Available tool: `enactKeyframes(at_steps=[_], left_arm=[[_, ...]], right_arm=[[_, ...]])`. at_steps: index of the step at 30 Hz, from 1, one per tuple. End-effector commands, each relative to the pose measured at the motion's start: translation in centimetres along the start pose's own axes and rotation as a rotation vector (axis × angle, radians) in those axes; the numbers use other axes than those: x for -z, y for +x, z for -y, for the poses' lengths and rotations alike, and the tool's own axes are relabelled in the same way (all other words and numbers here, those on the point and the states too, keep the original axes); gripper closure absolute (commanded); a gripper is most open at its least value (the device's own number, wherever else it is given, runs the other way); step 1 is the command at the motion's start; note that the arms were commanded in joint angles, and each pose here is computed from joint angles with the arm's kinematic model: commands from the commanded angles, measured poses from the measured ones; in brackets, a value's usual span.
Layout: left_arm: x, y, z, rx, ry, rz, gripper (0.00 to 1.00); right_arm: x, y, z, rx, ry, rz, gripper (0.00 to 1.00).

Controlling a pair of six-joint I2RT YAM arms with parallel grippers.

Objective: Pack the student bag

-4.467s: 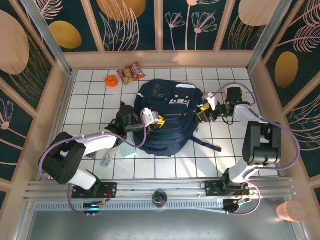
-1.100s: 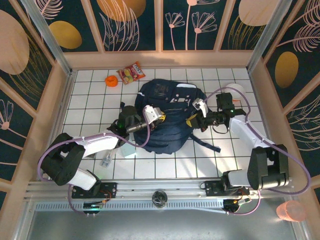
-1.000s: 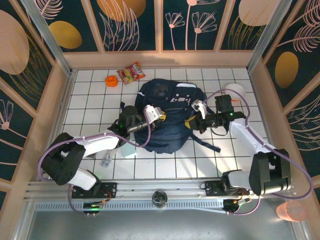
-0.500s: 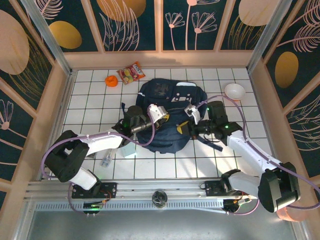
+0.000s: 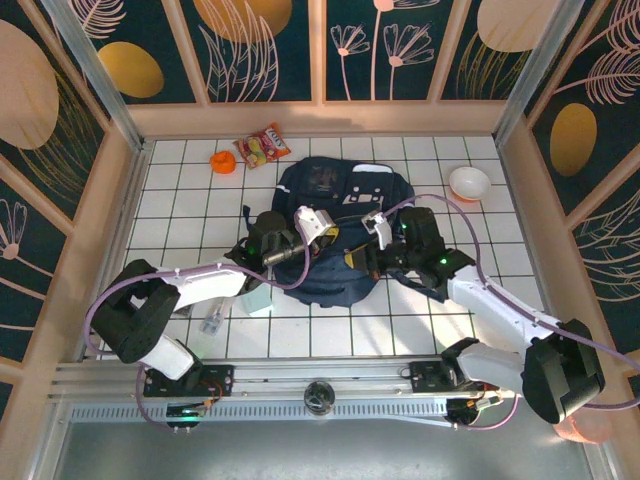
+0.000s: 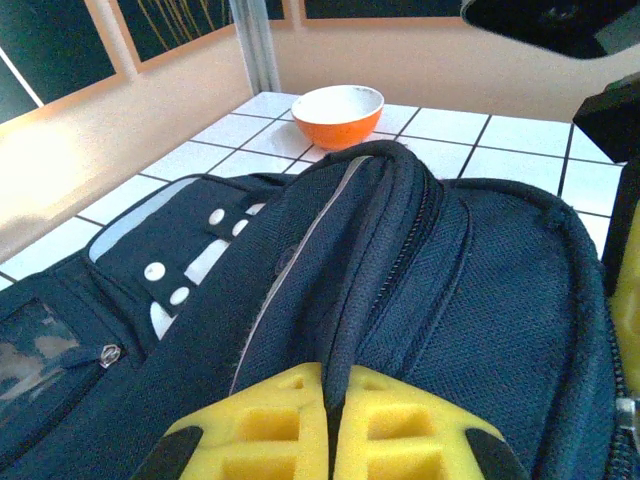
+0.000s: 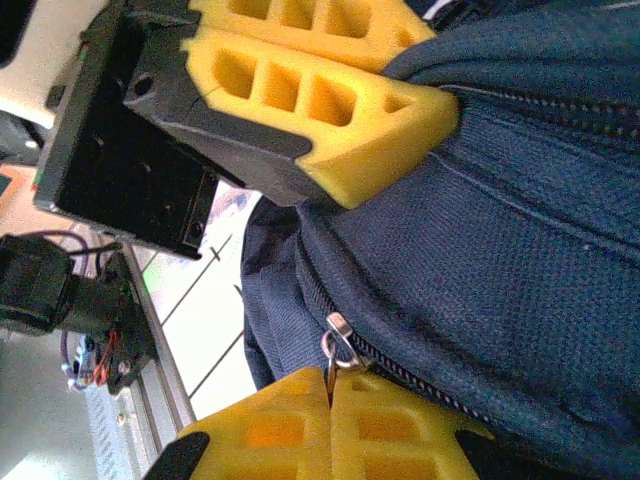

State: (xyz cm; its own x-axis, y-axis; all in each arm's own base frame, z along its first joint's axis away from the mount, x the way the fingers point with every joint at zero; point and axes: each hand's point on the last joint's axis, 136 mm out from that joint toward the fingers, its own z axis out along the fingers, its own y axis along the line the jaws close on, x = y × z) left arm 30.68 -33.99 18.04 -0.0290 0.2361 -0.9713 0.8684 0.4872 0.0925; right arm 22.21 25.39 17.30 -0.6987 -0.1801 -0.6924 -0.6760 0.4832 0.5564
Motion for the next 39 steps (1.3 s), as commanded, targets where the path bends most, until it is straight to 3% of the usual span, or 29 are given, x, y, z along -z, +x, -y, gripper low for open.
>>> enactKeyframes(at_steps=[1, 13, 19, 39], left_arm=[[0.2, -6.7, -1.6, 0.003, -0.062, 0.209, 1.0], [2.4, -7.4, -1.8, 0.084, -0.104, 0.228, 1.0], [3.3, -7.3, -1.9, 0.124, -0.128, 0.233, 1.0], [-0.7, -10.1, -4.2, 0.242, -0.15, 0.3, 1.0]], right_arm=[[-0.9, 0.8, -0.7, -0.059, -0.018, -0.018, 1.0], [-0.9, 1.1, 1.7, -0.088, 0.087, -0.041, 1.0], [0.4, -0.5, 4.3, -0.116, 0.146, -0.014, 1.0], [-3.7, -0.6, -1.9, -0.19, 0.044, 0.054, 1.0]])
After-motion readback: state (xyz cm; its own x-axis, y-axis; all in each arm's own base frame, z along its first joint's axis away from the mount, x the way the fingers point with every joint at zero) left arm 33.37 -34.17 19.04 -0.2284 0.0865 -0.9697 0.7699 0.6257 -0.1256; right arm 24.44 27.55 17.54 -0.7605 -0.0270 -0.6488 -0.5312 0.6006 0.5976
